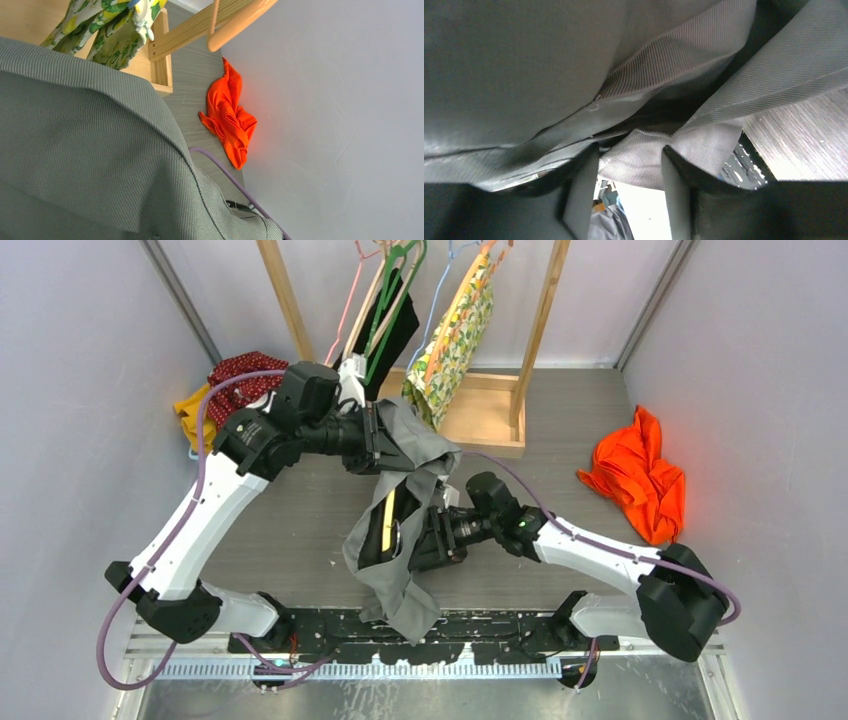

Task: Place the skirt on the hanger
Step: Pick up the hanger at the center of the board.

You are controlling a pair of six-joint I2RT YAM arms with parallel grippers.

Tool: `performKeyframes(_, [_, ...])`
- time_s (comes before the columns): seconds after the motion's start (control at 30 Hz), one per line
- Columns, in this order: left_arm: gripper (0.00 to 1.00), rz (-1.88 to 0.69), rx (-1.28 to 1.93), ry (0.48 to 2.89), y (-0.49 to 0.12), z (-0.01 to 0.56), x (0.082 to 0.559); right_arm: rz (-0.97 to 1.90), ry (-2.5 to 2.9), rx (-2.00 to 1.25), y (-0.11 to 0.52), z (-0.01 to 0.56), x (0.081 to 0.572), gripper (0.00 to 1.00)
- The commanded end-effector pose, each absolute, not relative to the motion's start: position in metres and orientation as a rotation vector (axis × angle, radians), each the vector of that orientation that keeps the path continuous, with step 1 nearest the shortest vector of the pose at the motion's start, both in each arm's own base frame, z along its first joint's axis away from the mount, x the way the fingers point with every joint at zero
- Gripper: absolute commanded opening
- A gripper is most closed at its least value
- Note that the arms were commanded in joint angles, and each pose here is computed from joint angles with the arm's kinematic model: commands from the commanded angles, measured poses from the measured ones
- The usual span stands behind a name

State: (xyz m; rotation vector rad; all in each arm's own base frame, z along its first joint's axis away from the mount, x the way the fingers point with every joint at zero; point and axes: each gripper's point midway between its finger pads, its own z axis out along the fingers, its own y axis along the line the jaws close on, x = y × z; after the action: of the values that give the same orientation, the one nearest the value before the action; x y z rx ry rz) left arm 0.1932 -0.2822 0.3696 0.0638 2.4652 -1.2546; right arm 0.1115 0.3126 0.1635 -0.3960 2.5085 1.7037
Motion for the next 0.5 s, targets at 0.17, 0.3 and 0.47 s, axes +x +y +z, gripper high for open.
performKeyframes(0.17, [0.00,-1.381,0.072,2.282,-0.280,0.406,0.203,1.566,2.553,-0.322,0.304,0.129,0.106,0.01])
performKeyframes(0.3, [0.00,-1.378,0.050,2.277,-0.273,0.407,0.205,1.401,2.633,-0.273,0.280,0.095,0.101,0.01])
performKeyframes(0.47, [0.00,-1.382,0.034,2.286,-0.269,0.403,0.207,1.318,2.662,-0.219,0.265,0.080,0.097,0.02])
